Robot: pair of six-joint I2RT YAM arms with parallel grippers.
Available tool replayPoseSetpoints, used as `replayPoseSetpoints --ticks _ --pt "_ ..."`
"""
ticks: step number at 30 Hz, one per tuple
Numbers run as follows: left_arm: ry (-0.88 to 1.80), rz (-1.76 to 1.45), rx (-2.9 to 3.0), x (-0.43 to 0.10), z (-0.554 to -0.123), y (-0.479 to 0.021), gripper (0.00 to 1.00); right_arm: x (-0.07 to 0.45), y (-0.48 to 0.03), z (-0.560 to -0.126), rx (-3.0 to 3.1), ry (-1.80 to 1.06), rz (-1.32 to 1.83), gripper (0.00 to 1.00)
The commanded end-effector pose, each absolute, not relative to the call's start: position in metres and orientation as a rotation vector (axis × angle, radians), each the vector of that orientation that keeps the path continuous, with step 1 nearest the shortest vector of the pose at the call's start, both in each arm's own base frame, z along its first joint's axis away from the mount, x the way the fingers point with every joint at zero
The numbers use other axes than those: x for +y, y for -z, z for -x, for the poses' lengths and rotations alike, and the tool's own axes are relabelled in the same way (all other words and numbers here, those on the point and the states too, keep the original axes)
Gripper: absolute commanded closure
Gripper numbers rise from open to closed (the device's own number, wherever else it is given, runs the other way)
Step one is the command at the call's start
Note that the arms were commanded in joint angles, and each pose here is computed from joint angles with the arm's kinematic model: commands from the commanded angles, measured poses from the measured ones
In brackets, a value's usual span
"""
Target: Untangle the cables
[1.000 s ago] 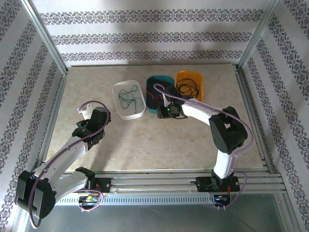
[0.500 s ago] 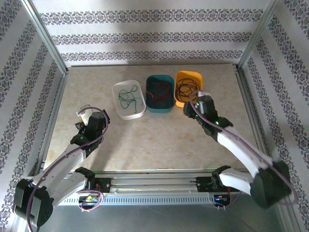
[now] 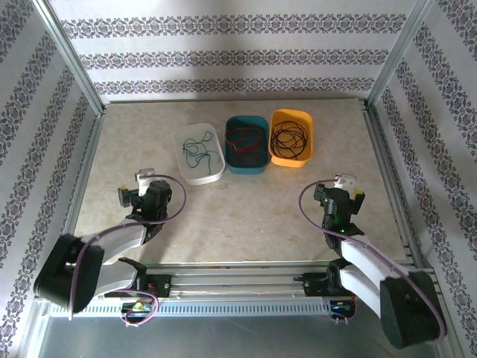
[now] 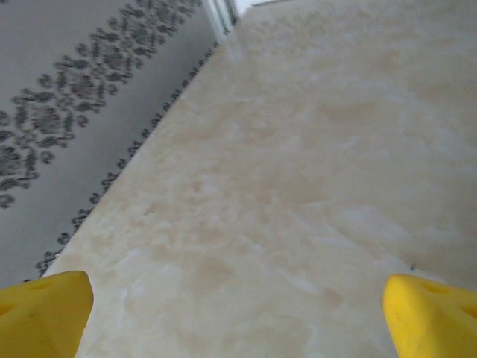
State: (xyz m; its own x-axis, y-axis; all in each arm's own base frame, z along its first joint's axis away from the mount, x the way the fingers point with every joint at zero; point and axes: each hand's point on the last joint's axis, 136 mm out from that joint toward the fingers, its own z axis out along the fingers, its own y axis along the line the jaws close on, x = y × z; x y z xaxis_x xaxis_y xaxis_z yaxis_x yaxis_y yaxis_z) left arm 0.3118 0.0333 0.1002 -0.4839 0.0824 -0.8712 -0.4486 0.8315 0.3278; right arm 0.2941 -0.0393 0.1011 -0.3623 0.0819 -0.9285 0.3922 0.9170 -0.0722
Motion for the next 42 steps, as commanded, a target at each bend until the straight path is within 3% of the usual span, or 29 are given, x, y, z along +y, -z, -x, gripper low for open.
replayPoseSetpoints --ticks 1,9,14,29,42 --pt "-0.516 0.242 1.876 0.019 -0.351 -0.127 0.01 -0.053 -0.137 -0.314 1.748 0.366 -0.419 0.02" --pt "-0.46 0.232 1.925 0.025 -0.386 -0.117 0.01 -0.048 -0.123 -0.355 1.711 0.126 -0.319 0.02" --pt "-0.418 0.21 1.875 0.027 -0.383 -0.122 0.01 0.003 -0.114 -0.38 1.742 -0.104 -0.012 0.02" --pt "-0.229 0.111 1.829 0.016 -0.382 -0.097 0.01 -0.005 -0.107 -0.387 1.818 -0.08 -0.057 0.02" --pt "-0.24 0.118 1.851 0.019 -0.392 -0.095 0.01 -0.011 -0.105 -0.391 1.846 -0.016 -0.096 0.02"
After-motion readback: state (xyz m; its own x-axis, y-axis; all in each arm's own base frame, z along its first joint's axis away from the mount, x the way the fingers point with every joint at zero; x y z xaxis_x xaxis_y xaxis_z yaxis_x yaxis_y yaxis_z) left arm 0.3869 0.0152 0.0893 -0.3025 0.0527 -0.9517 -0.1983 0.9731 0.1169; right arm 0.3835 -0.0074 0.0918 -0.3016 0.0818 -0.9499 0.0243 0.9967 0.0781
